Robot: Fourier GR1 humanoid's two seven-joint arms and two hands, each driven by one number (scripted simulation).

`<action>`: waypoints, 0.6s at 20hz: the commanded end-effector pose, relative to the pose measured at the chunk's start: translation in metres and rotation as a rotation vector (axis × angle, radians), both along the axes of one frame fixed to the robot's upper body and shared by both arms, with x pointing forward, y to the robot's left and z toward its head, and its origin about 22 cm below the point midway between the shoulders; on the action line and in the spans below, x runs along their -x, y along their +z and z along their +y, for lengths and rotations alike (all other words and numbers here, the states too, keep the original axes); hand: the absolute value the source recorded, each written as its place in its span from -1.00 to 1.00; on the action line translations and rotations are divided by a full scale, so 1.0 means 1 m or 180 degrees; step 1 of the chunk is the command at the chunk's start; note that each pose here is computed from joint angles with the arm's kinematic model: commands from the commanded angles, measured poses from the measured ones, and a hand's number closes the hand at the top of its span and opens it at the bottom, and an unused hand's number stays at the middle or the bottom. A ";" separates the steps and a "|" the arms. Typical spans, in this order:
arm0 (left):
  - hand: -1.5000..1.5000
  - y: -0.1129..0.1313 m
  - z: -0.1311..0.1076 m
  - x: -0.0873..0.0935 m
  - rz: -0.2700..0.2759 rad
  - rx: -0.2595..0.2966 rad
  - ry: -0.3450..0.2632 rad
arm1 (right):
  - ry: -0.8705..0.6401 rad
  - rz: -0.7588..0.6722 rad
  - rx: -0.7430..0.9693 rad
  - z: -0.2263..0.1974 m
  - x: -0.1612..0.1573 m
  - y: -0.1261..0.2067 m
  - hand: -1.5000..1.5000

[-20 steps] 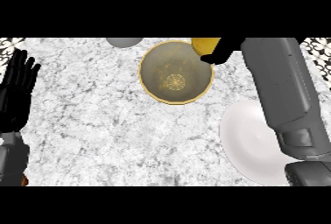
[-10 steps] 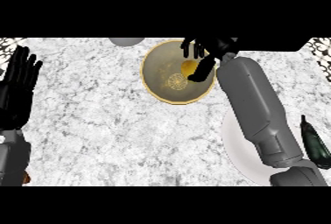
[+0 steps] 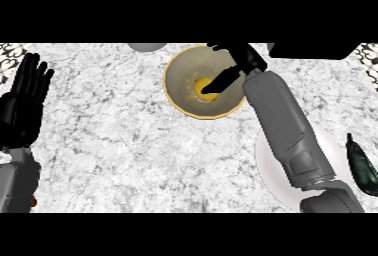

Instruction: Pick the lemon from the plate and place it in the bowl

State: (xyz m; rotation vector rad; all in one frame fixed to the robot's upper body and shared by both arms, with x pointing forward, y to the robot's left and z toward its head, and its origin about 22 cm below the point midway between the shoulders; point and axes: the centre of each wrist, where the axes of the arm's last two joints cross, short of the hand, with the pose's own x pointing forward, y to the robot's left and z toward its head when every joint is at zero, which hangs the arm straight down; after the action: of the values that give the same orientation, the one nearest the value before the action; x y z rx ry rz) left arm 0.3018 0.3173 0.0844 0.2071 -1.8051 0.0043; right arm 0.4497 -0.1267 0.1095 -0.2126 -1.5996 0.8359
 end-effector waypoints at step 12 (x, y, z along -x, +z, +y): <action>0.00 0.003 0.001 -0.003 -0.0009 0.0021 0.0013 | -0.1157 -0.0387 -0.1158 -0.157 -0.011 0.021 -1.00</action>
State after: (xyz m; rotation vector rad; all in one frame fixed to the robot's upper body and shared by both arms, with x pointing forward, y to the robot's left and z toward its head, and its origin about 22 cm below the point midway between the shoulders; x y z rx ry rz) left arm 0.3002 0.3198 0.0887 0.2153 -1.8081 0.0099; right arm 0.4646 -0.2390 0.1303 -0.2842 -1.7205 0.3566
